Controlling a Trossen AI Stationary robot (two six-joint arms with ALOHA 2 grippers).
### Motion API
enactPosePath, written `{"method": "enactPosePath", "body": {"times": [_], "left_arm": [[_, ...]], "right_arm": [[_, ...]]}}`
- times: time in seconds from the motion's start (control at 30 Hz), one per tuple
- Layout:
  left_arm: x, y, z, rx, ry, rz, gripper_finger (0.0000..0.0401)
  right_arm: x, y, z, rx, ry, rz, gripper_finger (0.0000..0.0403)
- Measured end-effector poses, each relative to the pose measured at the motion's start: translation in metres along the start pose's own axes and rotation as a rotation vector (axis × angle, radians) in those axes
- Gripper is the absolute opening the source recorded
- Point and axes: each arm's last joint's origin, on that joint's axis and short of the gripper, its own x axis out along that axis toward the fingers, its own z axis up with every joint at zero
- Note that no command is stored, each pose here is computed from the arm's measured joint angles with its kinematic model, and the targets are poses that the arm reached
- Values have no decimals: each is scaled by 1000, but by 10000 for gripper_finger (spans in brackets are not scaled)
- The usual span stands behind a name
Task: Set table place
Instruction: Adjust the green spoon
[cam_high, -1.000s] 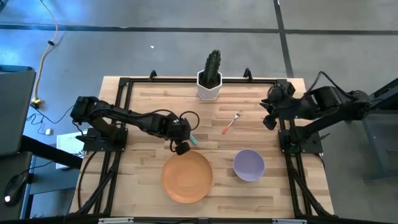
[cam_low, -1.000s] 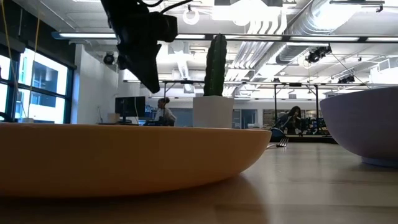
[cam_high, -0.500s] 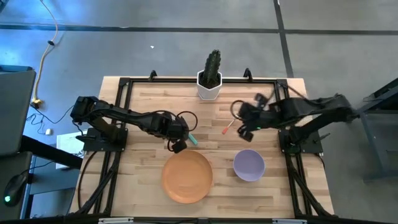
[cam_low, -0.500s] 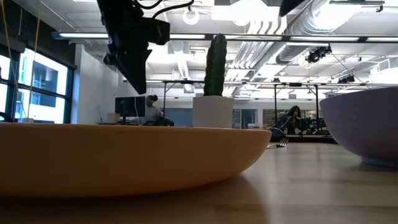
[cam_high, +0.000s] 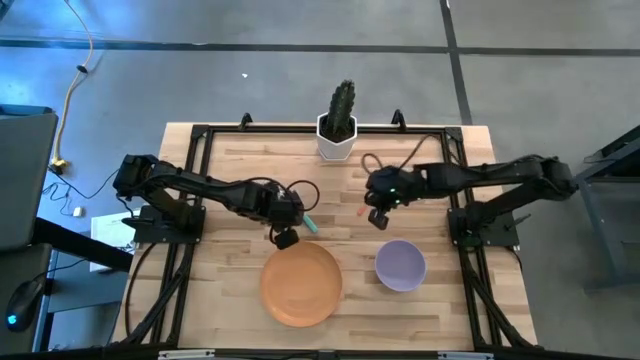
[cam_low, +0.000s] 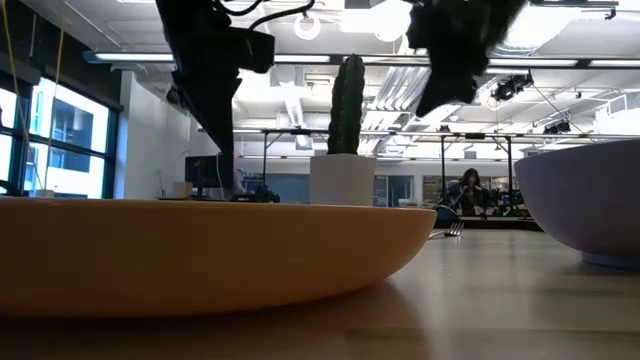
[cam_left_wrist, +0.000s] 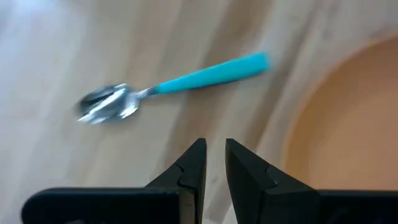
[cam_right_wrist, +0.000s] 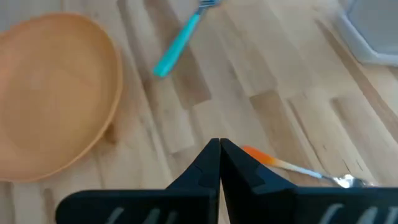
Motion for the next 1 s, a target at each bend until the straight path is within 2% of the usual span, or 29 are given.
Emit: {"method": "enactPosePath", "body": {"times": [0.13, 0.27, 0.47, 0.53, 0.8, 1.0], "left_arm": [[16, -2, -5, 164, -22, -115, 46], [32, 10, -5, 256, -32, -215, 15], [55, 42, -1, 181, 13, -209, 5], [63, 49, -2, 165, 54, -240, 2], [94, 42, -2, 192, 96, -277, 0], [102, 38, 5, 169, 20, -227, 0]], "right_arm": [[-17, -10, -11, 60, -64, 21, 0], [-42, -12, -10, 69, -158, 16, 0], [-73, -14, -4, 52, -286, 6, 0], [-78, -14, -3, 44, -306, -1, 0], [-79, -16, -7, 46, -278, -43, 0], [-78, -16, -7, 46, -272, -46, 0]]}}
